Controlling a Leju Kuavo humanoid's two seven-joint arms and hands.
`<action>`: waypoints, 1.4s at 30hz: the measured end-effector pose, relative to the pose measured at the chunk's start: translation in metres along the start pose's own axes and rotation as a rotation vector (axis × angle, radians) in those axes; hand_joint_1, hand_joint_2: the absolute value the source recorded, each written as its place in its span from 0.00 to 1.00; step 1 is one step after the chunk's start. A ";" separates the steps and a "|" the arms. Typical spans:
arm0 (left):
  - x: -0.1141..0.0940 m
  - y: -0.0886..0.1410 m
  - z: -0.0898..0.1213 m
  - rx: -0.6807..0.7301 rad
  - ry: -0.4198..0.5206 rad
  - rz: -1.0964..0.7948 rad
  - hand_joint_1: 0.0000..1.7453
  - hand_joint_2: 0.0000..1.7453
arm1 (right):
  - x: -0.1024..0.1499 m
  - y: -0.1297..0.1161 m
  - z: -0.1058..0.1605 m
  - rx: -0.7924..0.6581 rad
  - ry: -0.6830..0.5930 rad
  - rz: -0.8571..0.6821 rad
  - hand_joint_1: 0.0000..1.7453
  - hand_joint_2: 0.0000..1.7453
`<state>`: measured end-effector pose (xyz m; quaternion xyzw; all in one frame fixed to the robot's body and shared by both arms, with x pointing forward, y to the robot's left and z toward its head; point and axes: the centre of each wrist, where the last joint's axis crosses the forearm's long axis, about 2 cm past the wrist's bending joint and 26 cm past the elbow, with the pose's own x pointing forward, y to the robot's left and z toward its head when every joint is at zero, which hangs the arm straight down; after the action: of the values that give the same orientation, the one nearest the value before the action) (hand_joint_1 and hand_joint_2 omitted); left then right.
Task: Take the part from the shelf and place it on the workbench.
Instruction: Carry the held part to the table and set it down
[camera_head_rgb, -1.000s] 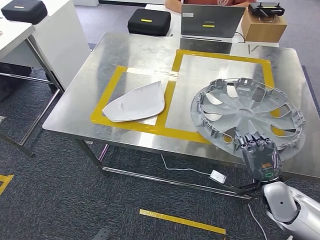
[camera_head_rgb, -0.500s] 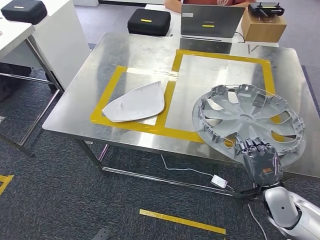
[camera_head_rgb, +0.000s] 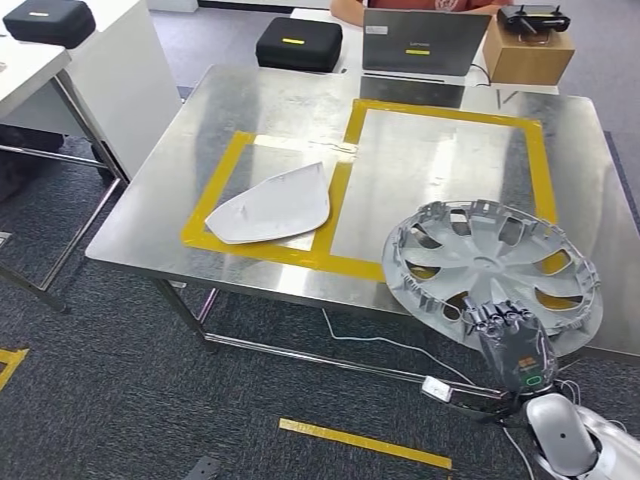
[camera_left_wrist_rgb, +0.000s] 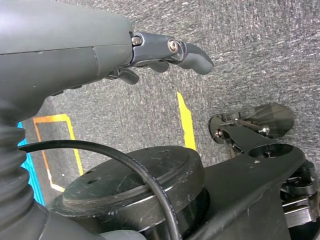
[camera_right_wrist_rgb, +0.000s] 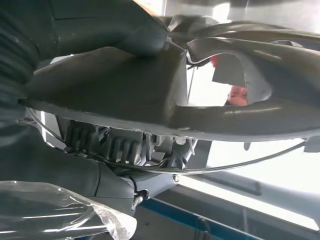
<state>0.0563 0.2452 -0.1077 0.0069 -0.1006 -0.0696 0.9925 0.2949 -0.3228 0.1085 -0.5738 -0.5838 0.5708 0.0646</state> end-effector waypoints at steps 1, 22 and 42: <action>0.000 0.000 0.000 0.000 0.000 0.000 0.00 1.00 | 0.000 0.000 0.001 0.009 -0.020 -0.003 1.00 1.00; 0.000 0.001 0.000 0.017 -0.002 0.001 0.00 1.00 | -0.030 0.002 -0.007 0.070 0.145 0.017 1.00 1.00; 0.000 0.001 0.000 0.023 0.001 0.001 0.00 1.00 | -0.034 0.004 -0.003 0.082 0.151 0.029 1.00 1.00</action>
<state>0.0564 0.2464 -0.1077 0.0185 -0.1008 -0.0680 0.9924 0.3107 -0.3480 0.1266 -0.6202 -0.5453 0.5502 0.1236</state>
